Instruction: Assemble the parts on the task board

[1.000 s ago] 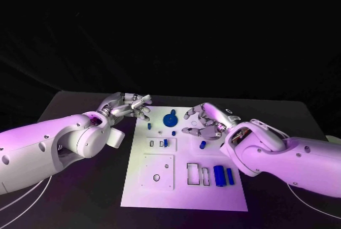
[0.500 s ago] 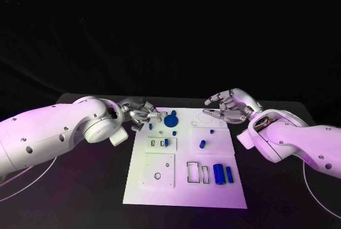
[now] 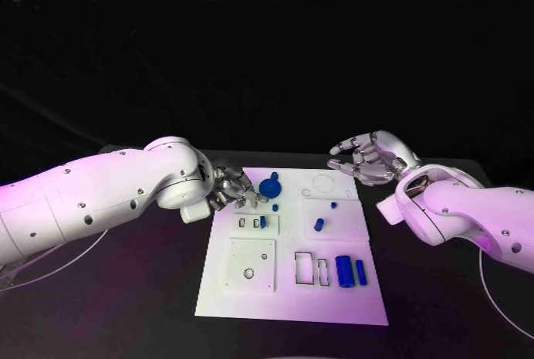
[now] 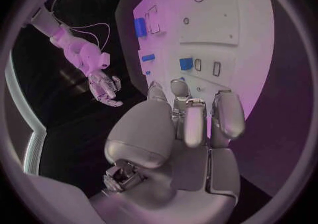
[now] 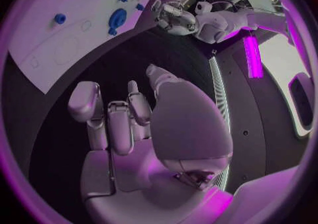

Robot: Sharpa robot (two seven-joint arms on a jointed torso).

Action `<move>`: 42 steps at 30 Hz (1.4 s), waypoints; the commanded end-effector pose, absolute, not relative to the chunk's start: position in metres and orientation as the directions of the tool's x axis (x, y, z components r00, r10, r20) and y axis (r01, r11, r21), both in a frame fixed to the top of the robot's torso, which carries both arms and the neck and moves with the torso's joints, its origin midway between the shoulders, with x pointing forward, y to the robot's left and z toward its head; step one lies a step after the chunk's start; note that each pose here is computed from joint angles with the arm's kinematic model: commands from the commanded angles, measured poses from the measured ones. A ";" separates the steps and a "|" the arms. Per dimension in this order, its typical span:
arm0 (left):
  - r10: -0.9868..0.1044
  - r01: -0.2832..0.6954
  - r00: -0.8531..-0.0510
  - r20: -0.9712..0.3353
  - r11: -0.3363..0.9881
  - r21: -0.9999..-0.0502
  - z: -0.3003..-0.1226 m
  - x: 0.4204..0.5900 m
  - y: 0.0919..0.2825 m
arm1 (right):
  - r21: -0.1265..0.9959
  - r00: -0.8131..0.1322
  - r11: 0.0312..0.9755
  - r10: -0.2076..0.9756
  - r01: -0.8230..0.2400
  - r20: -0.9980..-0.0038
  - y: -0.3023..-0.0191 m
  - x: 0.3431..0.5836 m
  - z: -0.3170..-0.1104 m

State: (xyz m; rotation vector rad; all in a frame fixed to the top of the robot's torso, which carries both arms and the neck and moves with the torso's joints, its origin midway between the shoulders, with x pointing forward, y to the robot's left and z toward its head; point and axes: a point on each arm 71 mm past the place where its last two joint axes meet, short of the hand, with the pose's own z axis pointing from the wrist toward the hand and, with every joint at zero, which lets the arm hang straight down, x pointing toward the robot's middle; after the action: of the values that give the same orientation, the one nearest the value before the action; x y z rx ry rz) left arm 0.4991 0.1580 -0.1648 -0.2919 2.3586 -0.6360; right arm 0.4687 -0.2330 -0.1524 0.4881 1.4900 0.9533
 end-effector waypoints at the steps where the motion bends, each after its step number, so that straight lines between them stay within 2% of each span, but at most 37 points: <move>1: -0.286 -0.038 -0.786 -0.548 0.908 -0.418 -0.169 0.498 0.158 | 0.783 -0.167 0.579 0.769 -0.227 -0.617 -0.233 0.469 -0.152; 13: -0.237 -0.018 -0.793 -0.561 0.930 -0.368 -0.173 0.499 0.144 | 0.775 -0.165 0.597 0.759 -0.209 -0.630 -0.235 0.470 -0.154; 42: -0.179 0.009 -0.814 -0.552 0.947 -0.321 -0.180 0.503 0.130 | 0.783 -0.145 0.590 0.772 -0.199 -0.618 -0.238 0.474 -0.155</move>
State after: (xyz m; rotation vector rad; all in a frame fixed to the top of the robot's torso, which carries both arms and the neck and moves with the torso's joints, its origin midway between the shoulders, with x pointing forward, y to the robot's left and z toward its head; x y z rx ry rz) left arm 0.5039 0.1321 -0.1792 -0.1559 2.4675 -0.4276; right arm 0.4741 -0.2387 -0.1550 0.5155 1.4917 0.9025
